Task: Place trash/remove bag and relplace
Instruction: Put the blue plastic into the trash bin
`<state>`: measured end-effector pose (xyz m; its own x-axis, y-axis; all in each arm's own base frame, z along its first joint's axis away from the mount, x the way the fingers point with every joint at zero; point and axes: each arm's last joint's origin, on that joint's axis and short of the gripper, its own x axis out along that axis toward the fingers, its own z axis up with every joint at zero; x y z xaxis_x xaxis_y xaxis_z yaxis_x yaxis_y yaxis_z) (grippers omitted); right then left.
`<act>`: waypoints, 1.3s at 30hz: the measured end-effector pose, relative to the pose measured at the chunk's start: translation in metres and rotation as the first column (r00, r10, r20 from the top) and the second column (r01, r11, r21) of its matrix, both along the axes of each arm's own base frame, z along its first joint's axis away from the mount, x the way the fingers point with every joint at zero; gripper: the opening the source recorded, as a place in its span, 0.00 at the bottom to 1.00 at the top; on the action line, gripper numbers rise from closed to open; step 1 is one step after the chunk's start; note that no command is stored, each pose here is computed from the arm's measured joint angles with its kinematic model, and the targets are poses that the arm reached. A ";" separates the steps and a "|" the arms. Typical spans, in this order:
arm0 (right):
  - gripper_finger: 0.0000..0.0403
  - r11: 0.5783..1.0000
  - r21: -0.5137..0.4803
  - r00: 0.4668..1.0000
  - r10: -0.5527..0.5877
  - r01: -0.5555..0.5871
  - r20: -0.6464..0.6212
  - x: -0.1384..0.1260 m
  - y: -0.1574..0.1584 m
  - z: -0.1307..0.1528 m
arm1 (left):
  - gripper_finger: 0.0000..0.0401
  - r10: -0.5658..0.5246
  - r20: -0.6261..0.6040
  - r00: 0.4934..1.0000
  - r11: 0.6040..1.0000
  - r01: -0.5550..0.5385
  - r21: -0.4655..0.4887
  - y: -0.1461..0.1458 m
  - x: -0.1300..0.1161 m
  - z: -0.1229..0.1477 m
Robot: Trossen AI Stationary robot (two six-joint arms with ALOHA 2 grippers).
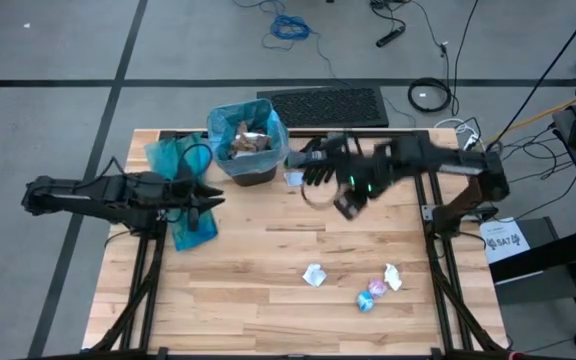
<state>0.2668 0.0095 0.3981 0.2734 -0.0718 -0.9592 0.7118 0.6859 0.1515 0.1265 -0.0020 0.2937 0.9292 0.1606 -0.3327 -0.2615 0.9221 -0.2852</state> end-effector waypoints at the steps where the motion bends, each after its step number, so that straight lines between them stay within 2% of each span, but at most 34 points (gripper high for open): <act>1: 0.34 1.000 0.010 1.000 -0.022 0.022 -0.018 -0.004 0.011 -0.006 | 0.30 -0.001 0.001 1.000 1.000 0.001 0.000 0.000 -0.001 0.003; 6: 0.34 0.982 0.048 0.977 -0.178 0.185 -0.115 -0.026 0.064 -0.041 | 0.30 0.003 0.014 1.000 1.000 -0.003 0.000 0.000 -0.004 0.011; 10: 0.34 0.955 0.105 0.957 -0.267 0.279 -0.116 -0.035 0.103 -0.071 | 0.30 -0.009 0.015 1.000 1.000 0.009 -0.004 0.000 -0.004 0.011; 16: 0.34 0.947 0.241 0.976 -0.198 0.213 -0.086 -0.031 0.148 -0.116 | 0.30 -0.018 -0.011 1.000 1.000 0.018 -0.006 -0.001 0.001 0.009; 20: 0.34 0.919 0.271 0.958 -0.270 0.286 -0.095 -0.034 0.161 -0.145 | 0.30 -0.019 -0.011 1.000 0.998 0.019 -0.053 -0.001 0.002 0.008; 23: 0.37 0.882 0.324 0.940 -0.326 0.342 -0.105 -0.037 0.168 -0.165 | 0.30 -0.029 -0.035 0.999 0.998 0.027 -0.065 -0.002 0.001 0.006; 29: 0.50 0.823 0.448 0.935 -0.334 0.349 -0.115 -0.043 0.181 -0.189 | 0.30 -0.052 -0.074 0.996 0.991 0.042 -0.127 -0.003 -0.001 0.002; 35: 0.68 0.842 0.405 0.933 -0.343 0.355 -0.104 -0.049 0.182 -0.192 | 0.30 -0.056 -0.076 0.996 0.990 0.046 -0.130 -0.003 -0.001 0.002; 39: 0.76 0.867 0.368 0.941 -0.318 0.337 -0.113 -0.050 0.182 -0.197 | 0.30 -0.056 -0.076 0.996 0.990 0.046 -0.130 -0.003 -0.001 0.002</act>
